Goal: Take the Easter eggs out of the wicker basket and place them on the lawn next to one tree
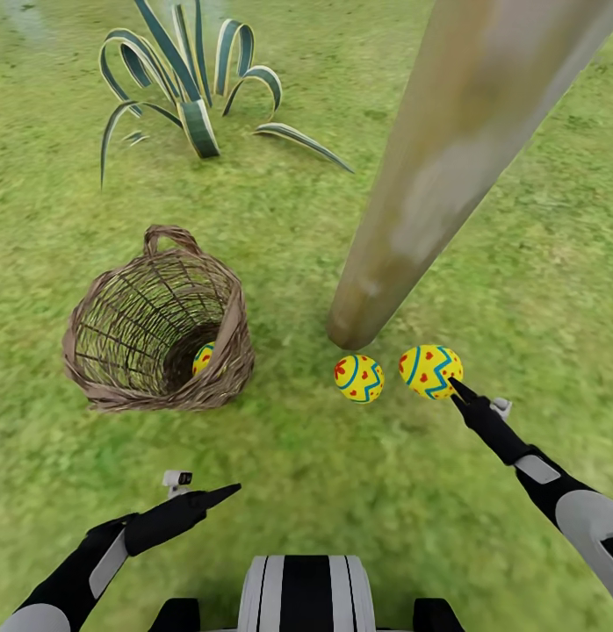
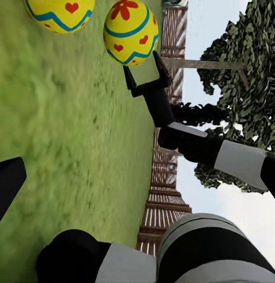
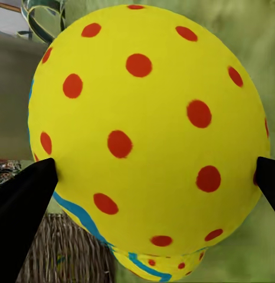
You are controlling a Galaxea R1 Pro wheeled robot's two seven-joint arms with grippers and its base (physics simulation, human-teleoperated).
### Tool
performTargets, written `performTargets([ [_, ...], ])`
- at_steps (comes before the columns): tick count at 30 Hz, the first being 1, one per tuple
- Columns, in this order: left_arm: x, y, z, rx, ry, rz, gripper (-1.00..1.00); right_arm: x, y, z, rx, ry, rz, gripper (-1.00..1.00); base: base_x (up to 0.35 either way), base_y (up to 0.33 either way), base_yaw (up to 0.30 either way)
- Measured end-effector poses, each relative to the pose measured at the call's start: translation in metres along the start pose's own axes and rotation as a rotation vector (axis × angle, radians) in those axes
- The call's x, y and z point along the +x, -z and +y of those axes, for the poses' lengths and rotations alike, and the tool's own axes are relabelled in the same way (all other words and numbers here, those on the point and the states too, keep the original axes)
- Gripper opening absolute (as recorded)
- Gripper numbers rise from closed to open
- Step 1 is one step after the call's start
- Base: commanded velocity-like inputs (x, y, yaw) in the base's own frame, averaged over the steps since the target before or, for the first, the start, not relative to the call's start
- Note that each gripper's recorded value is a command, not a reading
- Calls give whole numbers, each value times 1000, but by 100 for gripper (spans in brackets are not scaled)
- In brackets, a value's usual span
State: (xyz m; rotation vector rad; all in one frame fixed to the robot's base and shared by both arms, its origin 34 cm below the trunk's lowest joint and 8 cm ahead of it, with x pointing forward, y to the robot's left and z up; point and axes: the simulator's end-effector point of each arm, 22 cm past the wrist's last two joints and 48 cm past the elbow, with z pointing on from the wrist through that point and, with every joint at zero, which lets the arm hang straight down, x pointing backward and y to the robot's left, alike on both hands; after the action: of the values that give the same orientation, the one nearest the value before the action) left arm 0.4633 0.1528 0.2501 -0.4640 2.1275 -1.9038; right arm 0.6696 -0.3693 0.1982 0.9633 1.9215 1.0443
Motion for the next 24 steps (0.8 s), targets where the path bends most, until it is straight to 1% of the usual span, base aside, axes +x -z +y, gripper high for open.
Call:
performTargets([
  [2, 0, 0, 1, -4, 0, 0, 100, -2, 0, 0, -2, -3, -7, -100, 191, 0, 0],
  [9, 0, 0, 1, -6, 0, 0, 100, -3, 1, 0, -3, -4, -10, -100, 23, 0, 0],
  [12, 0, 0, 9, -39, 1, 0, 100, -3, 0, 1, -4, -3, -9, -100, 173, 0, 0],
  [17, 0, 0, 10, -44, 1, -1, 100, -2, 0, 1, -4, -4, -8, -100, 16, 0, 0],
  [24, 7, 2, 22, -56, 26, 4, 100, 7, 1, -17, 20, -11, 3, -100, 0, 0, 0],
])
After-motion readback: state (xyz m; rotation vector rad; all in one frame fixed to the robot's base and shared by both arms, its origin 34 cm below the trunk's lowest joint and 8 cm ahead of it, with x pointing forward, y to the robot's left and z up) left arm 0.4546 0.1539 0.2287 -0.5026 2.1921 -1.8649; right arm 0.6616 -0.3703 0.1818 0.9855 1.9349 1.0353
